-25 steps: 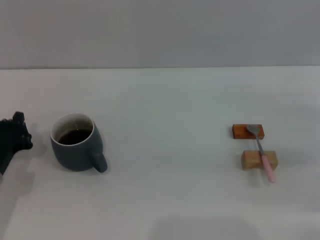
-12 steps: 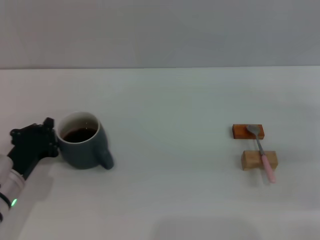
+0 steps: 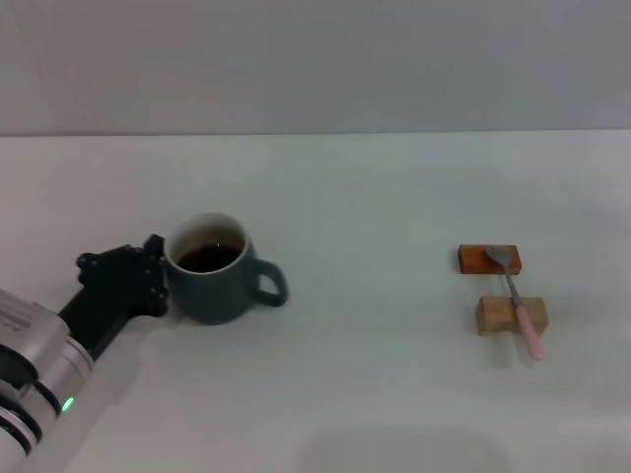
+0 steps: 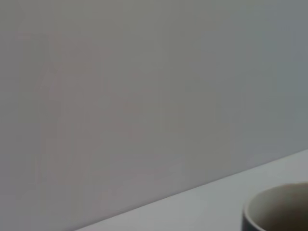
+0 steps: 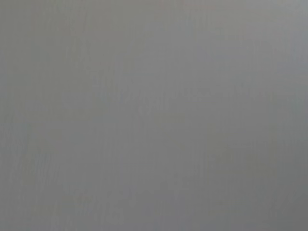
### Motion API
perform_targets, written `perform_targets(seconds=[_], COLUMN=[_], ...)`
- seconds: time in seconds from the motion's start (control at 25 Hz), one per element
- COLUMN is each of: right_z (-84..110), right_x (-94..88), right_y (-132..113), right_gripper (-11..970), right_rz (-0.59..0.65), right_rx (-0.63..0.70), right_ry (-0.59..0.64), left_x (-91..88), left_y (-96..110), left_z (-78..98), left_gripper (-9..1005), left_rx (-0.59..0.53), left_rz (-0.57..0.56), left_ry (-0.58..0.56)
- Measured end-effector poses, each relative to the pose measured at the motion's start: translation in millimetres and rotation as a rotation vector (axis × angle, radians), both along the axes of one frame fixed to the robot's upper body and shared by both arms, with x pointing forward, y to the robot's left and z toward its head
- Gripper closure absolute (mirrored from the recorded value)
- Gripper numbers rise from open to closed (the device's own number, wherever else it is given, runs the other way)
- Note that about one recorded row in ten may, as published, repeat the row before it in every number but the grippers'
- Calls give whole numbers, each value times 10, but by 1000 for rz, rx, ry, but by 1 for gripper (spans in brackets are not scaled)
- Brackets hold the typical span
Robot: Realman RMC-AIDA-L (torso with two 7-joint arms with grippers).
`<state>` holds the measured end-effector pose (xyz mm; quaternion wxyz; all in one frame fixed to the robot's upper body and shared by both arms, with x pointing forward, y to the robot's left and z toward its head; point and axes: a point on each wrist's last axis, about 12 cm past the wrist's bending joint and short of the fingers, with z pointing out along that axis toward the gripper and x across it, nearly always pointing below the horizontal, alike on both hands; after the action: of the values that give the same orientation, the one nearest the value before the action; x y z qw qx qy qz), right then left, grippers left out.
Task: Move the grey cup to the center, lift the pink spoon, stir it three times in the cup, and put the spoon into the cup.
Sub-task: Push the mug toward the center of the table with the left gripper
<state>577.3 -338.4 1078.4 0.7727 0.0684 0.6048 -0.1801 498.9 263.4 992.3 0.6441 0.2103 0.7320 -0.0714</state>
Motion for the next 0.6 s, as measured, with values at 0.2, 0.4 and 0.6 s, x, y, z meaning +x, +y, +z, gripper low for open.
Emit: perform_targets(seconds=[0.2,0.4,0.6], right_z=[-2,5,11], right_x=[-1,6,11], right_y=[0,17,23], right_gripper=[485,485,485], right_rz=[1,8,11], right_rx=[0,-2,-2], right_ry=[1,-2,-4], left_x=[-36,-87,-124], left_y=[-137,-247,-344], left_z=[4,10,20], left_gripper=[998,998,998], left_rx=[-5,-23,-36], left_rz=[-66,-107,-145], left_ry=[-3,-6,-10])
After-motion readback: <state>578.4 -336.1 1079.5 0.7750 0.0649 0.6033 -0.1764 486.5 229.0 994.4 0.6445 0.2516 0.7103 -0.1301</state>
